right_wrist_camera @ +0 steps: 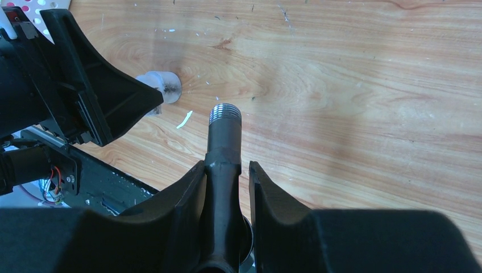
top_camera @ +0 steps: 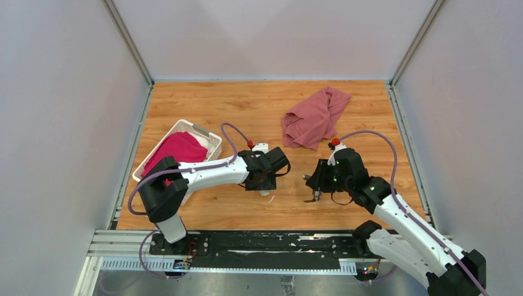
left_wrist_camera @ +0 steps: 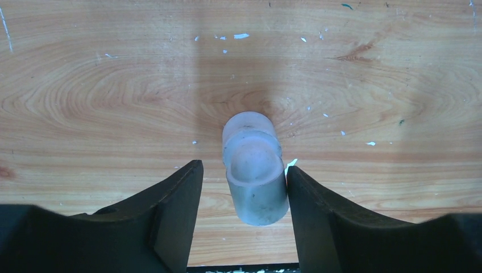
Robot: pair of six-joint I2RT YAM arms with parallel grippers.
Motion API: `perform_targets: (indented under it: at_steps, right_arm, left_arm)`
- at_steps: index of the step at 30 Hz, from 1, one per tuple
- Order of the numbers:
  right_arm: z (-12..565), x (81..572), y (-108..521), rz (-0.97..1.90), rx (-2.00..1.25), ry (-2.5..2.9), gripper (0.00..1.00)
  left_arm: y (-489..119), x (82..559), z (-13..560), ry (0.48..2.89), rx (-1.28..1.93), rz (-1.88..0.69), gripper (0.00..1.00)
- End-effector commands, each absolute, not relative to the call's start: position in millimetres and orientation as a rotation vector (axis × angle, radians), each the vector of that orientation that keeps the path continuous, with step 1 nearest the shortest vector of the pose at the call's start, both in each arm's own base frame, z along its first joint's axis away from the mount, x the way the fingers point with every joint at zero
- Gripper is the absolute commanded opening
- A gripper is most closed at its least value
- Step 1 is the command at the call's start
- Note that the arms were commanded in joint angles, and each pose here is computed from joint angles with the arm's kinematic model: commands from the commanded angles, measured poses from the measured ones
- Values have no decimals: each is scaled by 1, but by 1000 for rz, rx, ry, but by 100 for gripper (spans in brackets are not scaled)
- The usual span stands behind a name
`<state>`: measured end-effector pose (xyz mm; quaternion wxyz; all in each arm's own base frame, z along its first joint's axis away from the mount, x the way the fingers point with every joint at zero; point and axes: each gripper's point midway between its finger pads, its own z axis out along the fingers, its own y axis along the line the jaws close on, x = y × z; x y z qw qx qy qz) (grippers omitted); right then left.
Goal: Install the water faucets
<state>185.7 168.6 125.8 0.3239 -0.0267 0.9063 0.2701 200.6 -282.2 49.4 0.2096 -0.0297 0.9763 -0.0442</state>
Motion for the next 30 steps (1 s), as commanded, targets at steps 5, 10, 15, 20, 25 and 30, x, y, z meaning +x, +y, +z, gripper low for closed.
perform_targets:
  at_steps: [5, 10, 15, 20, 25, 30]
  right_arm:
    - [137, 193, 173, 733, -77, 2337, 0]
    - [136, 193, 173, 735, -70, 2339, 0]
    - [134, 193, 173, 733, -68, 2345, 0]
    - [136, 194, 174, 737, -67, 2342, 0]
    - [135, 193, 174, 739, -68, 2346, 0]
    - [134, 194, 175, 742, -68, 2347, 0]
  left_arm:
    - [-287, 206, 49, 2696, -108, -108, 57]
    - [-289, 203, 45, 2715, -100, -110, 54]
    - [-288, 203, 44, 2717, -105, -105, 54]
    - [-290, 201, 40, 2731, -98, -102, 52]
    - [-289, 200, 37, 2739, -100, -92, 52]
    - [-291, 202, 37, 2737, -98, -93, 49]
